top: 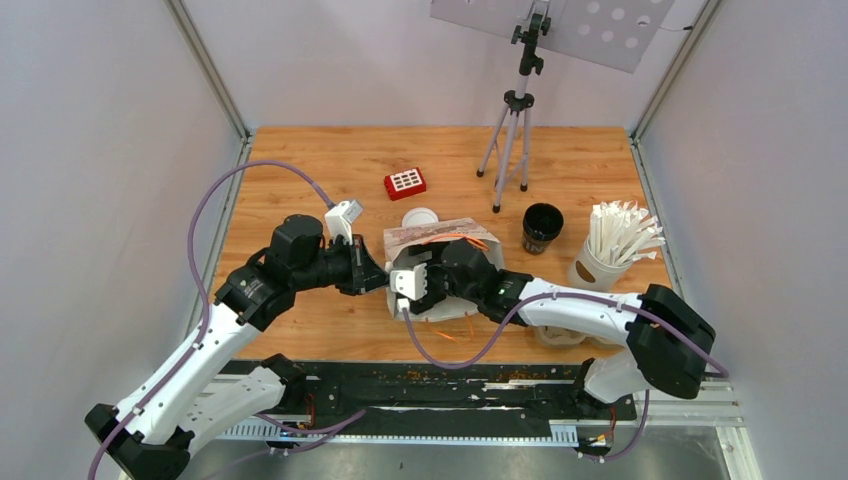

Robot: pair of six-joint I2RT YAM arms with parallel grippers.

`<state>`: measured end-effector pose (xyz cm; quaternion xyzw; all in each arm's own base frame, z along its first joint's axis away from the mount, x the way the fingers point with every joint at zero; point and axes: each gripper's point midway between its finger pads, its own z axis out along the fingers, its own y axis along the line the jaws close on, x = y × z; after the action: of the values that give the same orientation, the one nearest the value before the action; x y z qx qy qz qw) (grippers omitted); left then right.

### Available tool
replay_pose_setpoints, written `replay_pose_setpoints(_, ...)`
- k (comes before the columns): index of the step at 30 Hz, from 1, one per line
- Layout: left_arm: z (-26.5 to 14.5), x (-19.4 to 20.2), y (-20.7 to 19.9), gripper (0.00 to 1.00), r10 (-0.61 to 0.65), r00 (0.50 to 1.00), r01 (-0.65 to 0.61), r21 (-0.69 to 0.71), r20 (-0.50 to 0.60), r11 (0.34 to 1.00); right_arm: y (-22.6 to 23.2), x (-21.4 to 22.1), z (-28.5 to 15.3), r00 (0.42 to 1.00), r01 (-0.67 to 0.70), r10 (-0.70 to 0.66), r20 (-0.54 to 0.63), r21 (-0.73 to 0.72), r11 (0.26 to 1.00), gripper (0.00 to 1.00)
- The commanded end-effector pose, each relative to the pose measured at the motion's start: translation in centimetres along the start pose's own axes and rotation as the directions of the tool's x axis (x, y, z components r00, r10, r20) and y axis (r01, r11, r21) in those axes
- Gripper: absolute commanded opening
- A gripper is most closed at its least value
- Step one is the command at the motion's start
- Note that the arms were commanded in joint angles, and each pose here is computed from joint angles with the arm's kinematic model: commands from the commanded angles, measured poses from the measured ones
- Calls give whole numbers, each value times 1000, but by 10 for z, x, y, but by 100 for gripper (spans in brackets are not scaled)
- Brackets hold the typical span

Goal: Pack the takeout coffee

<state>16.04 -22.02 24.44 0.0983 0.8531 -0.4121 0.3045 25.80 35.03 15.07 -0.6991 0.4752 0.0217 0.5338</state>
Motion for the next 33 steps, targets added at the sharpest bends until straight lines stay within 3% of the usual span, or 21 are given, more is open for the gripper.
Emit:
replay_pose_setpoints(1,-5,-6,-22,0,9,1000,-10,91,18,996,-10,-19,-12,997,-21,21,70,6,1000,89)
replay_pose_setpoints(21,-3,-7,-17,0,6,1000,-7,63,19,998,2,-28,-20,992,-19,28,120,-74,997,91)
replay_pose_setpoints(26,-3,-5,-15,0,9,1000,-10,55,15,998,1,-32,-25,989,-35,47,142,-85,996,79)
replay_pose_setpoints(33,-5,-4,-15,0,9,1000,-10,54,16,999,14,-31,-23,984,-70,89,154,-127,989,51)
